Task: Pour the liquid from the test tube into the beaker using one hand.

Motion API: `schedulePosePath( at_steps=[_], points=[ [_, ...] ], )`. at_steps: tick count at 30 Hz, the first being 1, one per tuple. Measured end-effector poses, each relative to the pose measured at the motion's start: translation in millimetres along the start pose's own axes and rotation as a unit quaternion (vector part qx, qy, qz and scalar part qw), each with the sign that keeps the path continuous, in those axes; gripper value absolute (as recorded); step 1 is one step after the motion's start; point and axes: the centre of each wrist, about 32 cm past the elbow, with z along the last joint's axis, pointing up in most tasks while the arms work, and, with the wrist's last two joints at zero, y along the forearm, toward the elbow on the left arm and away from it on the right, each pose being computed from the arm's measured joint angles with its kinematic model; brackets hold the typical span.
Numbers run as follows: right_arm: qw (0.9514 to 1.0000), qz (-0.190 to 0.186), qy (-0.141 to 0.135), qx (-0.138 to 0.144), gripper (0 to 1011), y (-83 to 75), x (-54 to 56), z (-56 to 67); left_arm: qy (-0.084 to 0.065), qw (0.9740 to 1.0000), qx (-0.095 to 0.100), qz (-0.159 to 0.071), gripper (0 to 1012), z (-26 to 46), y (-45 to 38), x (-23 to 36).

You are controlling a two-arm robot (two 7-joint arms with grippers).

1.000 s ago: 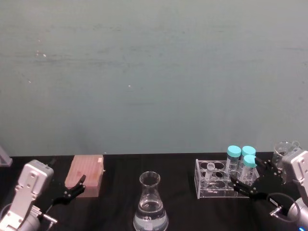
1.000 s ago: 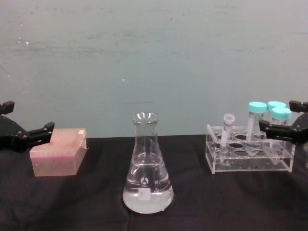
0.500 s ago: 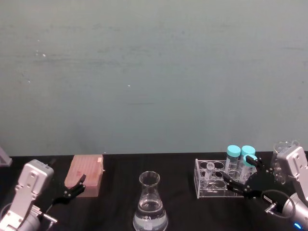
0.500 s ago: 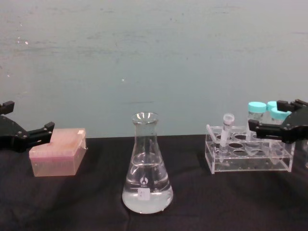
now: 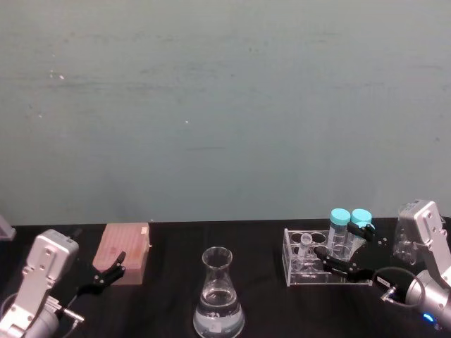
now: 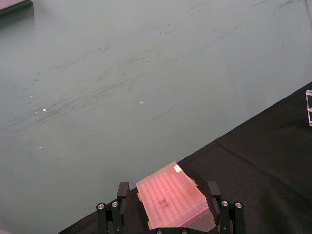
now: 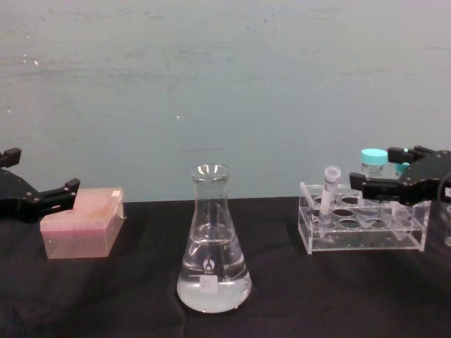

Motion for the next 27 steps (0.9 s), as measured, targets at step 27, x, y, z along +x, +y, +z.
schedulePosePath(
  at_steps=[27],
  points=[
    [0.9986, 0.052, 0.001, -0.008, 1003, 27.0, 6.6, -1.3, 0.000, 1.0000, 0.000, 0.000, 1000, 0.0, 0.0, 0.0]
  ],
)
